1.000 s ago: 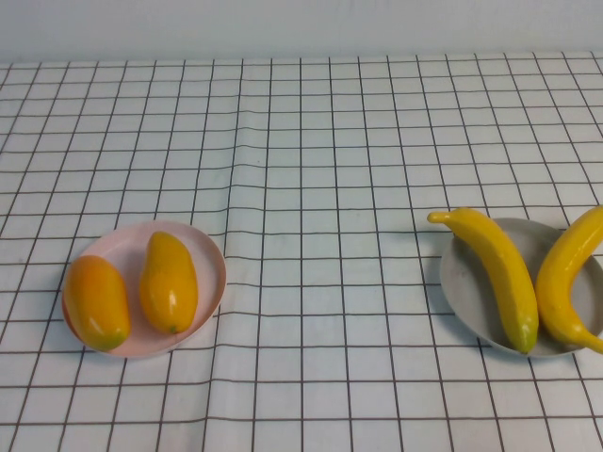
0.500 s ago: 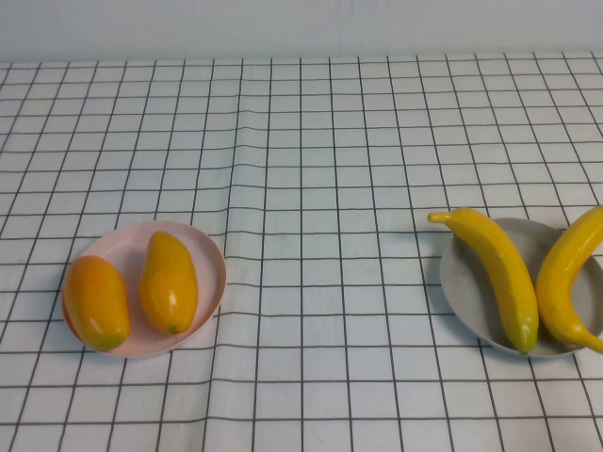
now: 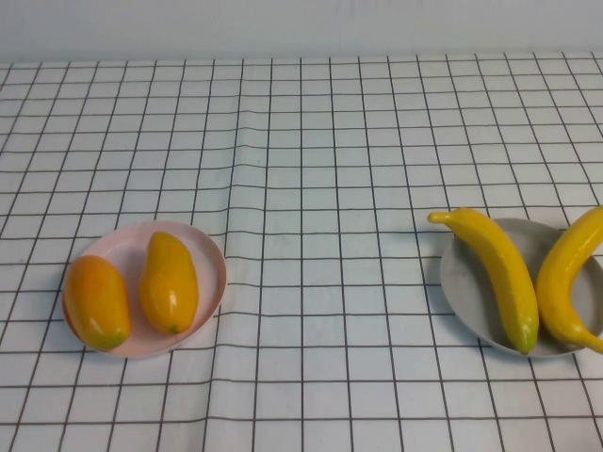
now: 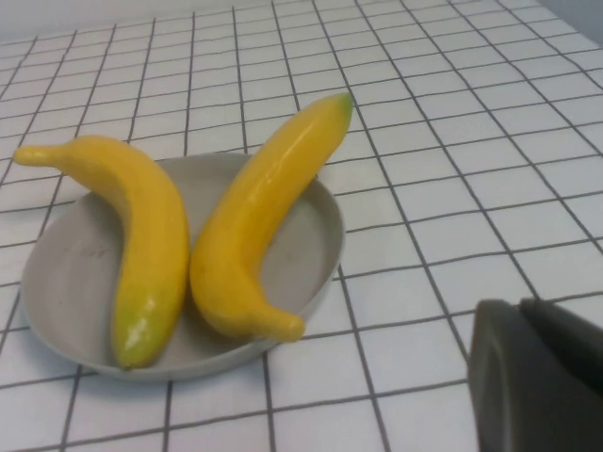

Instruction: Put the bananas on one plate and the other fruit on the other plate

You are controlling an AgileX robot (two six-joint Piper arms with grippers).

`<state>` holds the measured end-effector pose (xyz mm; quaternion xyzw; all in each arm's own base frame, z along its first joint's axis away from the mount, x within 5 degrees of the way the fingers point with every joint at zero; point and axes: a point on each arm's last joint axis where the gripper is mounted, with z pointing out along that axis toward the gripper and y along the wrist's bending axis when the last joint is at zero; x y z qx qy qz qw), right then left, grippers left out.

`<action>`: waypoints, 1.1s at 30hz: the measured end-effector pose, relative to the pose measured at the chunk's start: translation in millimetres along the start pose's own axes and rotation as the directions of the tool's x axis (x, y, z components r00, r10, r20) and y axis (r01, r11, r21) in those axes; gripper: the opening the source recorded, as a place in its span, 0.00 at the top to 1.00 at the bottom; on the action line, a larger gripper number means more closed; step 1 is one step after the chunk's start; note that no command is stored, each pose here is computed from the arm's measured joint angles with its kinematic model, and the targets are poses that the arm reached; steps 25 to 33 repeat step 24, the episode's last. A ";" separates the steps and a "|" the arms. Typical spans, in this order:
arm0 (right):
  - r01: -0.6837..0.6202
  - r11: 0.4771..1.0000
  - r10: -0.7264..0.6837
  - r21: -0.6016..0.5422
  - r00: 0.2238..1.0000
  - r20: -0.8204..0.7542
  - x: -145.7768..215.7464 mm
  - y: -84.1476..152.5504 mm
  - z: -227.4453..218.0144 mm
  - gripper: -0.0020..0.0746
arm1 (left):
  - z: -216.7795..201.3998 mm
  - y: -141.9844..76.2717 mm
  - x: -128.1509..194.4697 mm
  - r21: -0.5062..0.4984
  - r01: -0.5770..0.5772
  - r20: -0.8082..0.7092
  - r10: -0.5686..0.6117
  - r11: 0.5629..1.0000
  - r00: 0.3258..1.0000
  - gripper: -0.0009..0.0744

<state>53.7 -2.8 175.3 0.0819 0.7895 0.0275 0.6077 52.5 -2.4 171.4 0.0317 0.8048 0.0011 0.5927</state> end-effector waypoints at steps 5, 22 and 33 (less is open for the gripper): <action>-0.008 0.999 0.007 -0.043 1.000 -0.009 0.7 2.3 0.0 0.99 | 0.0 0.0 0.0 0.000 0.000 0.000 0.000 1.000 1.000 0.99; -0.008 0.998 0.007 -0.055 1.000 -0.016 1.2 3.0 -0.1 0.99 | 0.0 0.0 0.0 0.000 0.000 0.000 0.000 1.000 1.000 0.99; -0.008 0.998 0.007 -0.055 1.000 -0.016 1.2 3.0 -0.1 0.99 | 0.0 0.0 0.0 0.000 0.000 0.000 0.000 1.000 1.000 0.99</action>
